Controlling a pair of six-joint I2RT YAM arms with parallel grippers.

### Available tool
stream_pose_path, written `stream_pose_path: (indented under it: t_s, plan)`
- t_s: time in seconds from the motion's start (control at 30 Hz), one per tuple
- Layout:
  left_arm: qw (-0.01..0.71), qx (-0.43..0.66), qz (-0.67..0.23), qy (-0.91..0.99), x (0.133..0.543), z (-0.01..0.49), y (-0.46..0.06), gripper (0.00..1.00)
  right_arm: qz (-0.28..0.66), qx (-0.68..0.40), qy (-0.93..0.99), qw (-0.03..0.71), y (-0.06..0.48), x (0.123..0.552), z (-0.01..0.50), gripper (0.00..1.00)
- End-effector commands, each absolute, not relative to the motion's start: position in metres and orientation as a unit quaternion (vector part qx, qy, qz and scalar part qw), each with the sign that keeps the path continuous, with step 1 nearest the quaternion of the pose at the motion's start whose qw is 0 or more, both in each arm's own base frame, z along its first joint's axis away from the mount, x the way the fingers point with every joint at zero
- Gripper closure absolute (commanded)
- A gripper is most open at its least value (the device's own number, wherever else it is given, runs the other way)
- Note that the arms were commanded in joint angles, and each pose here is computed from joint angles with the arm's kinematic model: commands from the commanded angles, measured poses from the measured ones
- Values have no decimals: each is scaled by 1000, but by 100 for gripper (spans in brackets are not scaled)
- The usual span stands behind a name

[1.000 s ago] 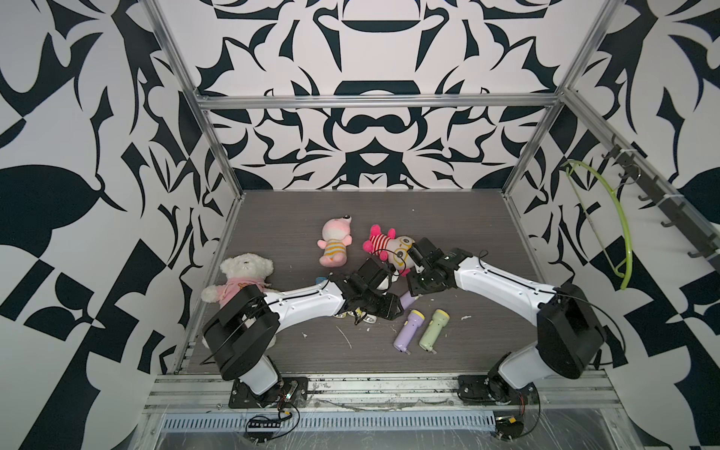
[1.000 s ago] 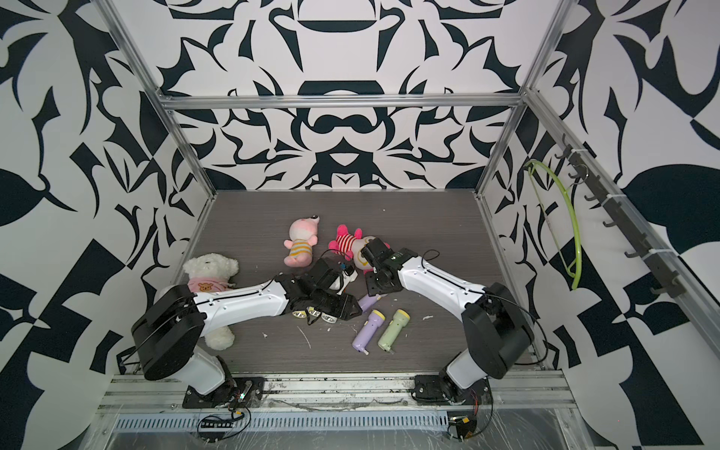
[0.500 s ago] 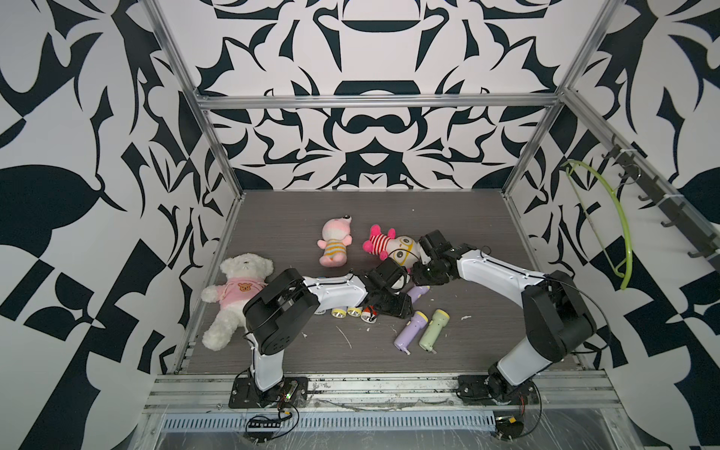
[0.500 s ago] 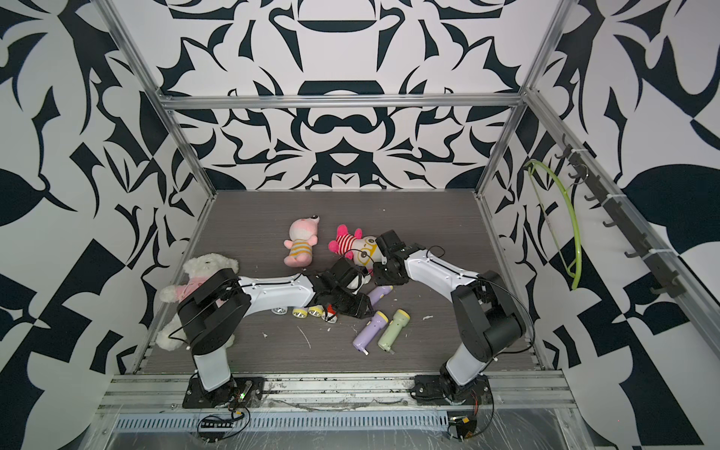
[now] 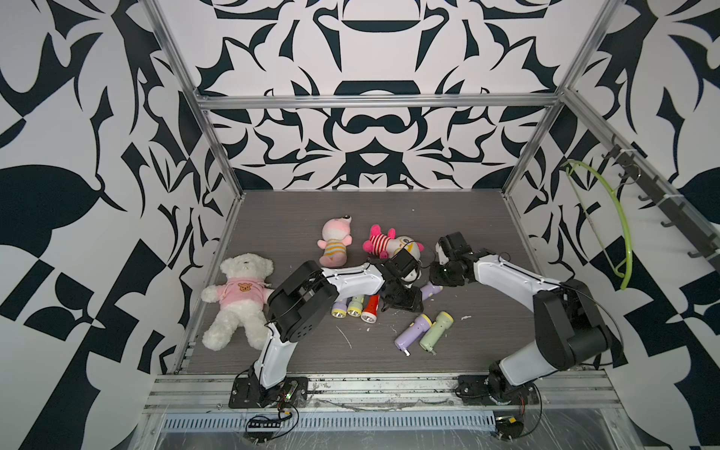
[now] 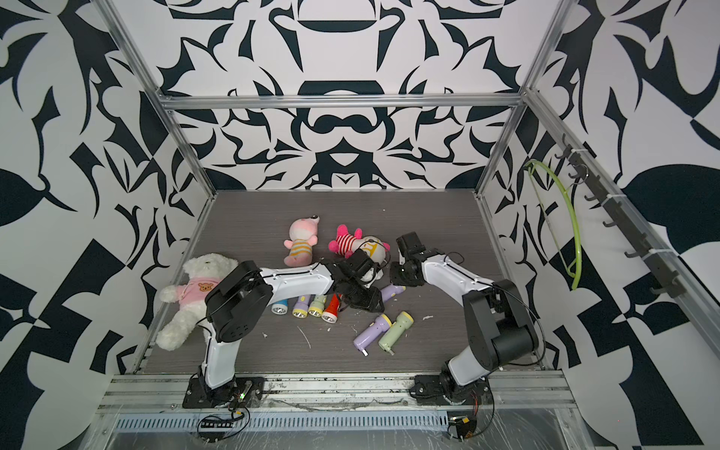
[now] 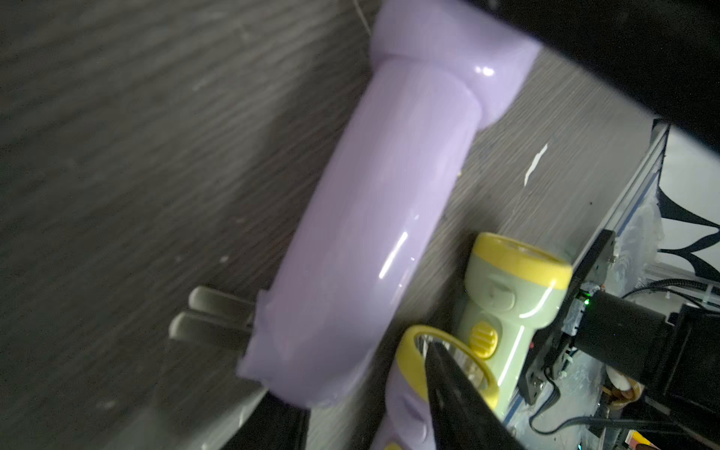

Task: Close the plug at the bottom of the flashlight
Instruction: Adjust the flashlight at the center of the board.

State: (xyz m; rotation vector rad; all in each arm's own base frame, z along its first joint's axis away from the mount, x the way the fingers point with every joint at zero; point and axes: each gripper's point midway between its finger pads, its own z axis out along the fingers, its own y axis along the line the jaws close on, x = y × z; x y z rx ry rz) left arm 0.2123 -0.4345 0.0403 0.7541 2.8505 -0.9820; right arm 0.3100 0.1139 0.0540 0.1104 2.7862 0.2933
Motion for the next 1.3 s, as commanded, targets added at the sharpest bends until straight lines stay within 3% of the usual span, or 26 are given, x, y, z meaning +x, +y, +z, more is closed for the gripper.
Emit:
stream_pose_path:
  t_s: [0.0, 0.27, 0.5, 1.0, 1.27]
  plan:
    - [70, 282, -365, 885, 238, 72, -472, 50, 115, 59, 982, 137, 105, 285, 57, 67]
    - [83, 307, -392, 863, 263, 87, -520, 50, 88, 141, 972, 168, 56, 292, 65, 58]
    - [144, 327, -387, 850, 282, 131, -523, 46, 76, 146, 963, 212, 46, 290, 93, 49]
    - [129, 325, -411, 842, 300, 120, -548, 46, 108, 192, 960, 172, 52, 251, 58, 44]
    - [148, 309, -392, 854, 301, 141, -535, 46, 99, 181, 953, 223, 44, 254, 95, 42]
